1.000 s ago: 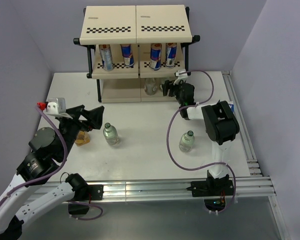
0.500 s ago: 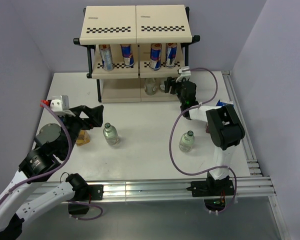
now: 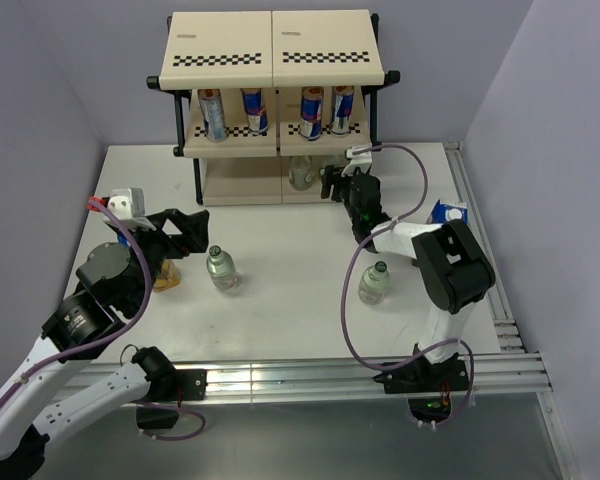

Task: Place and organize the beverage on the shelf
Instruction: Place the drink on the shelf, then pick up the drink from the center of the board.

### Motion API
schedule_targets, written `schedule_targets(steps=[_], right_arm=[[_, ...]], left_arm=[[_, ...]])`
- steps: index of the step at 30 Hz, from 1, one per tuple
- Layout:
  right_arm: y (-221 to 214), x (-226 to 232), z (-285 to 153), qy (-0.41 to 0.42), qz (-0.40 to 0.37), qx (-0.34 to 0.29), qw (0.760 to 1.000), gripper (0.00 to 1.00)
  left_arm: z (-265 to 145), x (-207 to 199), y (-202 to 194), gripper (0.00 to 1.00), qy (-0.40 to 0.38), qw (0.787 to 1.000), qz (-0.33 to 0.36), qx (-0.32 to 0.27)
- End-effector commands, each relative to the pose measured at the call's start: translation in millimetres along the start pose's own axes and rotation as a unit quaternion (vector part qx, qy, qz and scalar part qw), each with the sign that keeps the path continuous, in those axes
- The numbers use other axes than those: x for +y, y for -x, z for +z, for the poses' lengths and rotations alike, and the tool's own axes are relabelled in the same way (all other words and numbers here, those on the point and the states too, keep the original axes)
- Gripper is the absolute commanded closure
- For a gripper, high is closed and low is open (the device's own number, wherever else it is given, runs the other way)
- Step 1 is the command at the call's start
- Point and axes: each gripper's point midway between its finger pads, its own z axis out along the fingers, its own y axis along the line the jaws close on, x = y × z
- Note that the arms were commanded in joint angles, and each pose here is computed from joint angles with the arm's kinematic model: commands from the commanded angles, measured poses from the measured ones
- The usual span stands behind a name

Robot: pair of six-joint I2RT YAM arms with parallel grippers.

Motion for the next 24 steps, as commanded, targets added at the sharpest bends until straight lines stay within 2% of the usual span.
schedule_targets(steps=[1,10,24], right_arm=[[37.7,1.4,-17.2,-0.025,0.023,-0.040,0.999,0.26],[8.3,5.8,-41.6,-0.040,0.036,-0.007,0.999,0.27],[-1.0,25.8,-72.2,-0.024,0.036,-0.015,0.999,0.27]], left_arm=[[-4.6,-0.5,16.2,0.01,-0.001,1.000,-0.018,-0.020],[-9.4,0.5,15.9,0.01,-0.009,0.999,-0.027,-0.026],[2.6,7.0,-7.5,0.00,0.013,1.000,-0.010,-0.009]])
